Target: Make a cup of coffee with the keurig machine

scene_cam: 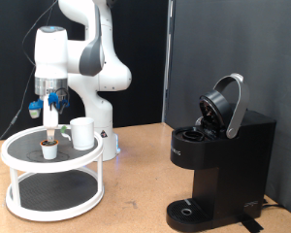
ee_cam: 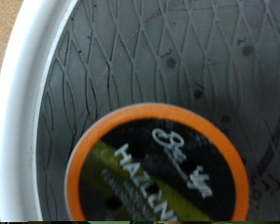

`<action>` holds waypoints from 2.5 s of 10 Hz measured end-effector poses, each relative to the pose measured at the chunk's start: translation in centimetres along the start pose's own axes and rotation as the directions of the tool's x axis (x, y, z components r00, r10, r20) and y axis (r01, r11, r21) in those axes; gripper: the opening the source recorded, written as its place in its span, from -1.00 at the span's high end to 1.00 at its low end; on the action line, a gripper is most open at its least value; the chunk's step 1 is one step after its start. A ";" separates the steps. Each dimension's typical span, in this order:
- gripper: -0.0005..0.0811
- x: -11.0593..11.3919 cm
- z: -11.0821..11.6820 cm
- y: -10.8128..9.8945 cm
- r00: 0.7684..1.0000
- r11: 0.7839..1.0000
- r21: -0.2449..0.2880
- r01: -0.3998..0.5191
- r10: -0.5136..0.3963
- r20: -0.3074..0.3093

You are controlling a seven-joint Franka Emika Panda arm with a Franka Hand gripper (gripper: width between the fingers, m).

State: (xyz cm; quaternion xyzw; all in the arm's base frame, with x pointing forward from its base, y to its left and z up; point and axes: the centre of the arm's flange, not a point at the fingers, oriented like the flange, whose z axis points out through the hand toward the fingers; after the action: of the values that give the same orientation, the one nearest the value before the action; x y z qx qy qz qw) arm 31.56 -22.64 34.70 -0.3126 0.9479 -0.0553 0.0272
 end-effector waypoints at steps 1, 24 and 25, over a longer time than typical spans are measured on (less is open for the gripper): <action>-0.81 0.0 0.5 -0.1 1.000 1.000 0.003 -0.002 0.002 -0.001; 0.01 -1.8 -5.9 -1.9 0.965 0.967 -0.253 0.012 0.055 0.256; 0.01 -3.1 -6.8 -1.6 0.951 0.960 -0.279 0.027 0.061 0.303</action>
State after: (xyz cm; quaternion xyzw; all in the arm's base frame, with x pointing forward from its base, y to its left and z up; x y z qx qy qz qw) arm 34.43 -21.48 41.74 -0.3098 0.9329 0.1289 0.1311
